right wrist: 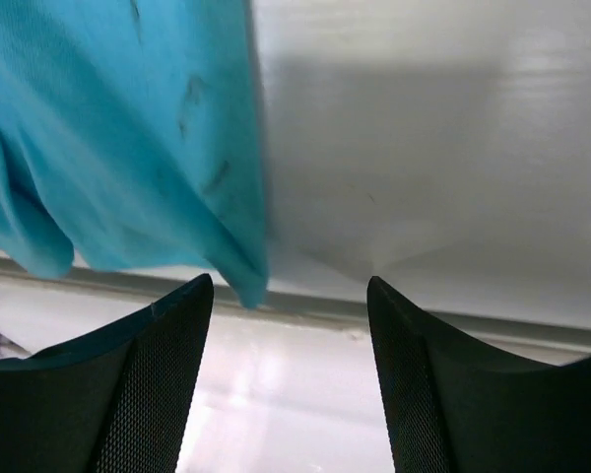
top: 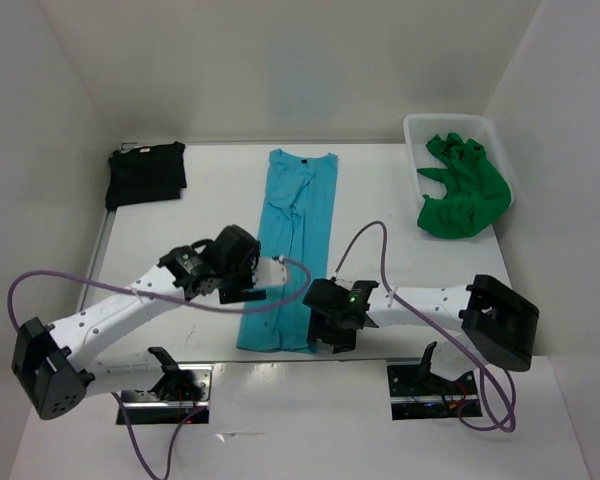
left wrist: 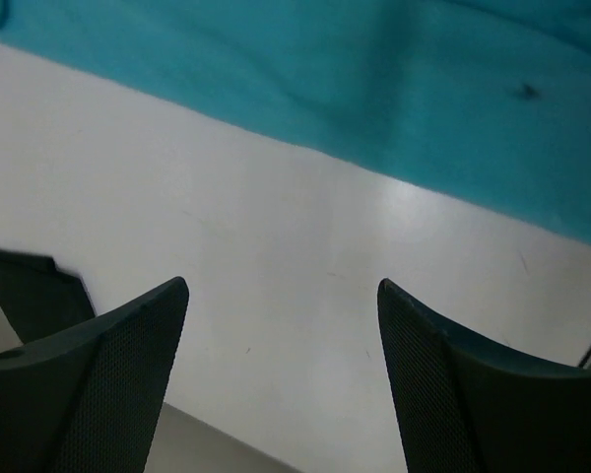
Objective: Fold and stack the t-shirts
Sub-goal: Rotate the tshirt 90 degrees, then grab the bottom of the folded rectangular tshirt with both arms, then fold the folded rectangular tshirt in 1/3 of the way
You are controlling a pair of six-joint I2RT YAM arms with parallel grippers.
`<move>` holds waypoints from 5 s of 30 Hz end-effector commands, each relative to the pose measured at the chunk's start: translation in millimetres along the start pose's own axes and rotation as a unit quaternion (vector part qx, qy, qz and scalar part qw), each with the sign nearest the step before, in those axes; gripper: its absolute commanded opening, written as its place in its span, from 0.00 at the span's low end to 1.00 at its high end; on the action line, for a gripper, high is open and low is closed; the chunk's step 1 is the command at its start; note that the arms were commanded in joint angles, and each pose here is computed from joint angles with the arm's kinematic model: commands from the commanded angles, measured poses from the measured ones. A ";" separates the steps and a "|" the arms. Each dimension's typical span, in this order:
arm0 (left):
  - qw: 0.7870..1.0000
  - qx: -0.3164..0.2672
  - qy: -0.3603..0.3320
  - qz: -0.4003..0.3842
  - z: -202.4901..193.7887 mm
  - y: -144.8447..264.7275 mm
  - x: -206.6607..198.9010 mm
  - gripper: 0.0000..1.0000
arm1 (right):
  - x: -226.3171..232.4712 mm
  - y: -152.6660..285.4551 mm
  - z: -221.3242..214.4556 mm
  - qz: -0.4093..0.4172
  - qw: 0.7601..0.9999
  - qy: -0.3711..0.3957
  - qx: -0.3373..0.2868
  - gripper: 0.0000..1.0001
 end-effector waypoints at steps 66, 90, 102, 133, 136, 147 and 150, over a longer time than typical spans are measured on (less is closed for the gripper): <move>0.863 -0.177 -0.385 -0.276 19.5 -73.8 -108.9 0.00 | 40.1 9.5 18.1 0.036 0.997 0.053 0.036 0.00; 0.960 -0.263 -0.098 0.010 60.2 -100.0 101.0 0.00 | 47.2 47.1 222.1 0.071 0.993 0.047 -0.080 0.00; 0.965 -0.244 -0.079 0.048 53.9 -144.4 125.1 0.00 | 37.1 22.1 287.3 0.081 0.993 0.047 -0.073 0.00; 0.977 -0.154 -0.004 0.150 27.5 -181.1 154.3 0.75 | 21.5 67.0 351.2 0.090 0.979 0.036 -0.182 0.37; 0.976 -0.126 0.017 0.177 19.8 -168.9 167.2 0.75 | 36.5 77.6 323.6 0.090 0.976 0.075 -0.182 0.19; 0.965 -0.056 0.191 0.169 -41.5 -100.1 170.4 0.77 | 81.3 7.7 234.8 0.089 0.985 0.121 -0.079 0.00; 0.961 -0.041 0.223 0.158 -57.6 -95.5 155.4 0.77 | 93.8 0.1 249.5 0.088 0.984 0.132 -0.079 0.00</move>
Point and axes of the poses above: each gripper's point midway between its finger pads, its own y axis back along the fingers, its own x axis along the line the jaws close on, z = x × y, the point moved 5 cm from there along y, back along the fingers, and after that the axes turned 1 degree about y, right-handed, at the moved point
